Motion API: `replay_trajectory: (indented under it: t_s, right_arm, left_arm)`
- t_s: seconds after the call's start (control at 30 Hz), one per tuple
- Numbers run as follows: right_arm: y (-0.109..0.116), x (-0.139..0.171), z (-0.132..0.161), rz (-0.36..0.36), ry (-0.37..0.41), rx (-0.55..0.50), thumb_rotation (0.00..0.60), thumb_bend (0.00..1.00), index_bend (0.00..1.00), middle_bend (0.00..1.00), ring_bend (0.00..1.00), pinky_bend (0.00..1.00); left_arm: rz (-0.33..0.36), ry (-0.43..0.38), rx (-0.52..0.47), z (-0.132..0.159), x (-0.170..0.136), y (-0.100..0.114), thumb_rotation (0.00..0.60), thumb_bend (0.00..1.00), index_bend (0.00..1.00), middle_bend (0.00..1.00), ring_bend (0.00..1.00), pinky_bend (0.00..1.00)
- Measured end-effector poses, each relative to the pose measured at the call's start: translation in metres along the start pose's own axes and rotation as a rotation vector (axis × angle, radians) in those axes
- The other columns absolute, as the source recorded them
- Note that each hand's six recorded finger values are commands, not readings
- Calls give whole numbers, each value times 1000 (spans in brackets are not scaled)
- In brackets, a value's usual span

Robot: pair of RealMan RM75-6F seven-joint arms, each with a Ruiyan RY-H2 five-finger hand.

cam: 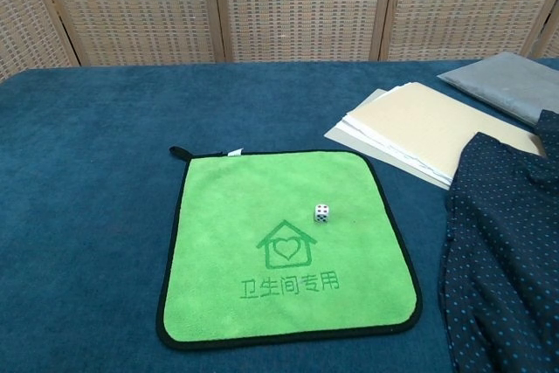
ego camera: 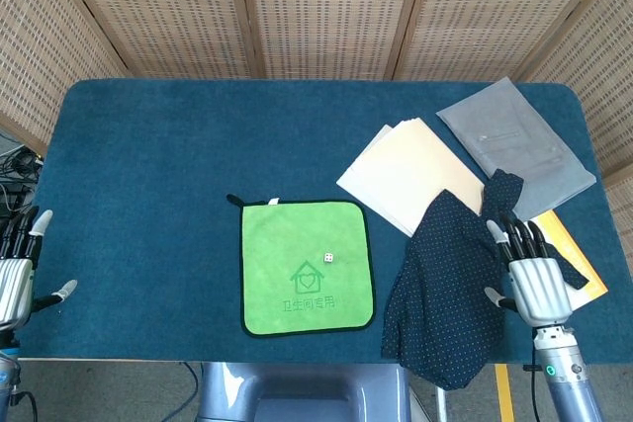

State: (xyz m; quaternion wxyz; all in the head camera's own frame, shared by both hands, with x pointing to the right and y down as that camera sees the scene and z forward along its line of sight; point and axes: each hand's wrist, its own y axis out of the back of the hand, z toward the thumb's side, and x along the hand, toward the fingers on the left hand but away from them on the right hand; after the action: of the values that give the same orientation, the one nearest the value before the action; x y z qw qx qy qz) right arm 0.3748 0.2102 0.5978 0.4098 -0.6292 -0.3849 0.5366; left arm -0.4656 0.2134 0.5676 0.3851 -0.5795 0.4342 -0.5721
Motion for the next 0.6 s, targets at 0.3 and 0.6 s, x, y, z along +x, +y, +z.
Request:
replay_trajectory:
  t_s: [0.3,0.6]
  right_arm:
    - [-7,-41,43,28,82,-53,600,291,59,0,0,0]
    - [-33,-84,111,92,95,-167,600,309,337,0,0,0]
  left_arm:
    - [-6,5,3,0,2,-1,600,0,0,0,0,0]
    - [-15,9,0,-3,2,-4,600,0,0,0,0,0]
